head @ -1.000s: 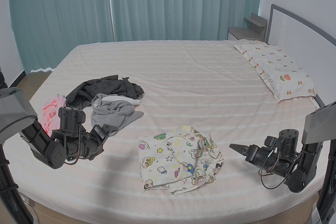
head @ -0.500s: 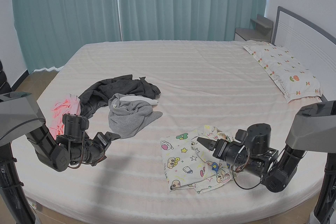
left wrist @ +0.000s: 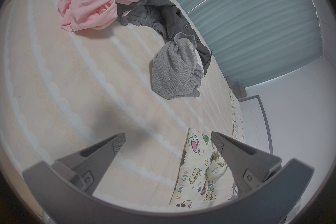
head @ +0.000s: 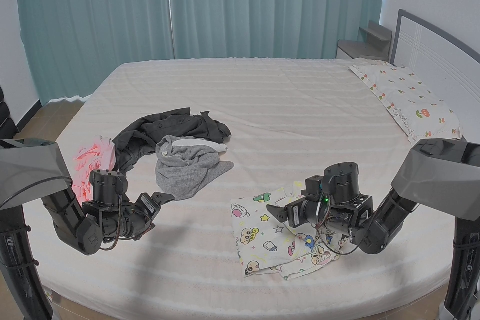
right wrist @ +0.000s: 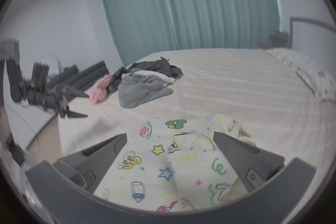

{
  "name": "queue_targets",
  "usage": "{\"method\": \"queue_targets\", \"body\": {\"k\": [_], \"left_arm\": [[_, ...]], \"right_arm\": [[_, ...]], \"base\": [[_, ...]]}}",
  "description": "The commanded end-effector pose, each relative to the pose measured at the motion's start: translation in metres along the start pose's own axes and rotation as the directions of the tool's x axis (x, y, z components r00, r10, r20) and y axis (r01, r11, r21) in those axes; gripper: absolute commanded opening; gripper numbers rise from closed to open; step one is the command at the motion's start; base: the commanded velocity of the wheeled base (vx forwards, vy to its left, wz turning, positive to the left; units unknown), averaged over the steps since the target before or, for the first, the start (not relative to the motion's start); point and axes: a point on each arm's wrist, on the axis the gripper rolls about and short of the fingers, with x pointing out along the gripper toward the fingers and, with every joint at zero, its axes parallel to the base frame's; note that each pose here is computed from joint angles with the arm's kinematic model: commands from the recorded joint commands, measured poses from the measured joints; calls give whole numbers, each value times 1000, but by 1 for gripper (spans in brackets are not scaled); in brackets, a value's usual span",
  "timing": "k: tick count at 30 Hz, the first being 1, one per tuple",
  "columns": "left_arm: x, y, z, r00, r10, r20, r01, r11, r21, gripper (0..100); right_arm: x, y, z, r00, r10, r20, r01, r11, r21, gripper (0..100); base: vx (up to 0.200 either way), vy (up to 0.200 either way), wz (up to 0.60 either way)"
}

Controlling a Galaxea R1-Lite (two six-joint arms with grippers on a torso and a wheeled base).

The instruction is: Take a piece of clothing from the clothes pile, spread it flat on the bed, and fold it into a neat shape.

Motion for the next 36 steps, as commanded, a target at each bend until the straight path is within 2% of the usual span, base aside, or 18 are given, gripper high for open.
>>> {"method": "queue_targets", "body": {"k": [1, 9, 10, 15, 17, 27, 28, 30, 32, 36], "left_arm": [[2, 5, -4, 1000, 10, -10, -10, 1000, -1, 100], [3, 6, -4, 1000, 14, -12, -14, 1000, 0, 100], [3, 6, -4, 1000, 14, -12, -14, 1000, 0, 100], [3, 6, -4, 1000, 14, -12, -14, 1000, 0, 100], [3, 6, -4, 1000, 14, -12, -14, 1000, 0, 100], [4, 7, -5, 1000, 18, -15, -18, 1000, 14, 100], [4, 7, -5, 1000, 17, -16, -17, 1000, 17, 100], [4, 7, -5, 1000, 18, -15, -18, 1000, 16, 100], [4, 7, -5, 1000, 19, -16, -19, 1000, 16, 100], [5, 7, -6, 1000, 19, -19, -19, 1000, 17, 100]], "right_arm": [[35, -4, -34, 994, -62, -90, 48, 988, -145, 100], [35, -3, -33, 995, -60, -76, 44, 979, -200, 100], [34, -3, -33, 996, -63, -66, 48, 978, -205, 0], [30, -5, -32, 997, -69, -38, 60, 978, -199, 0], [21, -7, -29, 995, -95, -7, 92, 976, -196, 0], [-11, -23, -23, 991, -135, 13, 136, 978, -158, 0], [-28, -33, -20, 988, -152, 15, 153, 982, -110, 0], [-39, -36, -20, 988, -153, 5, 153, 986, -68, 0], [-51, -42, -26, 990, -140, -23, 140, 990, 12, 0], [-61, -57, -38, 988, -140, -57, 146, 982, 117, 0]], "base": [[0, 0, 0], [0, 0, 0], [0, 0, 0], [0, 0, 0], [0, 0, 0], [0, 0, 0], [0, 0, 0], [0, 0, 0], [0, 0, 0], [0, 0, 0]]}}
